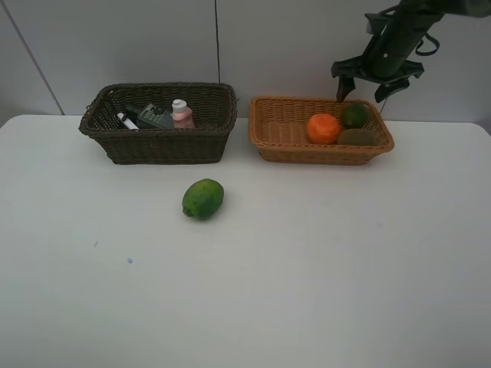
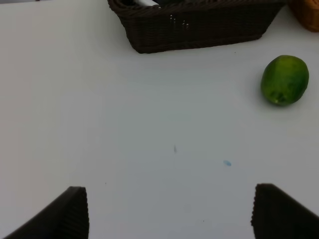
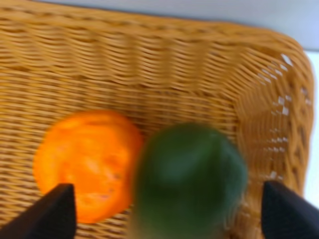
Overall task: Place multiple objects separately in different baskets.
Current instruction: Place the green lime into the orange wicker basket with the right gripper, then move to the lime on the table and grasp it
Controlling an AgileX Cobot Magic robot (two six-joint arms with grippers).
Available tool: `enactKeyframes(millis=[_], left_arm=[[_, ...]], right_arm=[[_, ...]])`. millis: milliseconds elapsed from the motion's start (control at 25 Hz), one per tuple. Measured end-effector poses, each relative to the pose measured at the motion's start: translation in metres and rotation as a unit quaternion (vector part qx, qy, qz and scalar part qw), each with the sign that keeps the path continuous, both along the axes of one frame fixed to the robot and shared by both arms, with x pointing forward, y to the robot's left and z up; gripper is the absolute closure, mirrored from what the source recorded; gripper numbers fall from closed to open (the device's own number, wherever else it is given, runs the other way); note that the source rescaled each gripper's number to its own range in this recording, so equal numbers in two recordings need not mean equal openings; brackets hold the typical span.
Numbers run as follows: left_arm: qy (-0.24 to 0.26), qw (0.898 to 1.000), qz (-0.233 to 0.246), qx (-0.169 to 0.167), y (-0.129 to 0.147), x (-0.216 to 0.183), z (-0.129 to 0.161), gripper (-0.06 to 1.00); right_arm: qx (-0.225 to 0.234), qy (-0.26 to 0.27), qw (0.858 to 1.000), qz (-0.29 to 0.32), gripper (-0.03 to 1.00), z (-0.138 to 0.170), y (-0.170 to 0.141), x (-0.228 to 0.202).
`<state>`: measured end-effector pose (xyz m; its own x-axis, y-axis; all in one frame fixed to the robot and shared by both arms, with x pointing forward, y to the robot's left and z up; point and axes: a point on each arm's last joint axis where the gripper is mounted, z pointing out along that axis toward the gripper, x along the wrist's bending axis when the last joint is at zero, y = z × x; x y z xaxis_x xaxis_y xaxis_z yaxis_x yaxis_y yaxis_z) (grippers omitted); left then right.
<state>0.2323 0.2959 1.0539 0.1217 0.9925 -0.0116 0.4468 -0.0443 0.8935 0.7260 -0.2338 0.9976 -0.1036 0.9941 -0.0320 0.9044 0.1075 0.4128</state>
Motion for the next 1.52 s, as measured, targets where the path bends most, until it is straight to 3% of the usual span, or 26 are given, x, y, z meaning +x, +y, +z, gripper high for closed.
enactKeyframes(millis=[400, 560, 720, 880, 1120, 1320, 1520], left_arm=[[0.000, 1.000, 0.000, 0.000, 0.000, 0.000, 0.000, 0.11], [0.000, 1.000, 0.000, 0.000, 0.000, 0.000, 0.000, 0.11], [0.000, 1.000, 0.000, 0.000, 0.000, 0.000, 0.000, 0.11], [0.000, 1.000, 0.000, 0.000, 0.000, 0.000, 0.000, 0.11], [0.000, 1.000, 0.000, 0.000, 0.000, 0.000, 0.000, 0.11], [0.000, 1.000, 0.000, 0.000, 0.000, 0.000, 0.000, 0.11], [0.000, 1.000, 0.000, 0.000, 0.000, 0.000, 0.000, 0.11]], right_arm=[[0.001, 0.024, 1.000, 0.001, -0.03, 0.000, 0.002, -0.005], [0.020, 0.070, 0.997, -0.003, -0.03, 0.017, 0.003, -0.021], [0.035, 0.071, 0.997, -0.004, -0.03, 0.039, 0.013, -0.035], [0.036, 0.077, 0.996, 0.024, -0.03, 0.047, 0.044, -0.055], [0.033, 0.089, 0.990, 0.100, -0.03, 0.047, 0.117, -0.087], [0.028, 0.093, 0.980, 0.176, -0.03, 0.046, 0.181, -0.123], [-0.004, 0.098, 0.968, 0.230, -0.03, 0.034, 0.224, -0.151]])
